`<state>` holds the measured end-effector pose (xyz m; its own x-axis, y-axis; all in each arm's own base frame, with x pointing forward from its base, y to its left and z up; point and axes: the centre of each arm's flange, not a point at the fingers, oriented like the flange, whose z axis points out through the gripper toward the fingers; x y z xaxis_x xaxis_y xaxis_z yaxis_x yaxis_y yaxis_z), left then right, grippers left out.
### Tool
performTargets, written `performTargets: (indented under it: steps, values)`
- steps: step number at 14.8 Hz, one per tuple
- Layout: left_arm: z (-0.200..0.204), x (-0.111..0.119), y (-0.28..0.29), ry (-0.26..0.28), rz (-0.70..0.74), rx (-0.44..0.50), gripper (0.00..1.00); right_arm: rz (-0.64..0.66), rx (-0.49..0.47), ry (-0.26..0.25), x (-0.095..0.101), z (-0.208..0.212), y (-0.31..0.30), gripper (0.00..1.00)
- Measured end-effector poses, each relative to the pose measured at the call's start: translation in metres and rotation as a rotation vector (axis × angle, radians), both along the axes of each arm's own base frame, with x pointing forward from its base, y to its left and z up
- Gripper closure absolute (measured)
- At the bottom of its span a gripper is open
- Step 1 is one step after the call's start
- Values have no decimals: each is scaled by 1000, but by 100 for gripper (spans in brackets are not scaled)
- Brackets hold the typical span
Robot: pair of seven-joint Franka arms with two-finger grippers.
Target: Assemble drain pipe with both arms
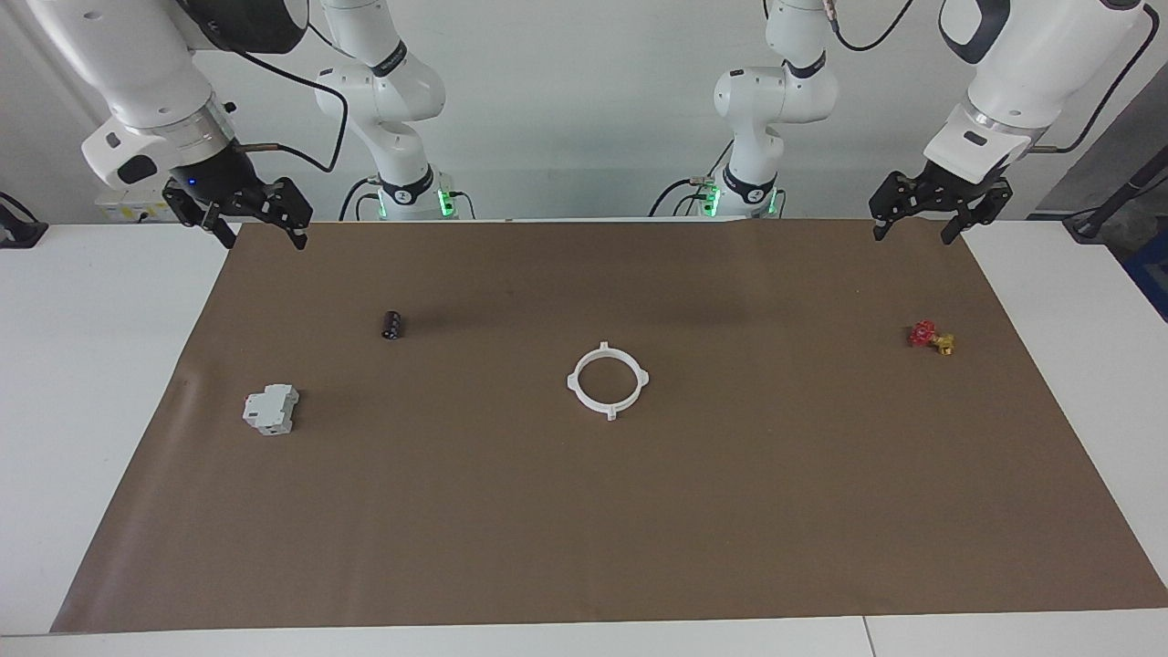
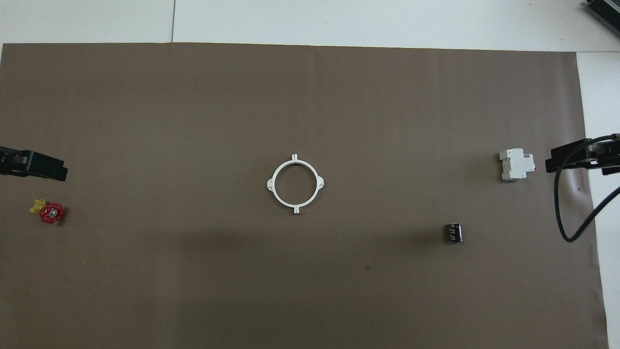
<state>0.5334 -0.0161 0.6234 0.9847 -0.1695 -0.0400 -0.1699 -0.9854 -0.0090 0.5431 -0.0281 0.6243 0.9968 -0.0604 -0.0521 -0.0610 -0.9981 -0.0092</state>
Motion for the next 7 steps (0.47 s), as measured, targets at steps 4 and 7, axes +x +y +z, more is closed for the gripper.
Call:
performTargets:
  steps: [4, 7]
  values:
    - [0, 0, 1, 0, 5, 0, 0, 0, 0, 0, 0, 0, 0, 0]
    - [0, 0, 3, -1, 8, 0, 0, 0, 0, 0, 0, 0, 0, 0]
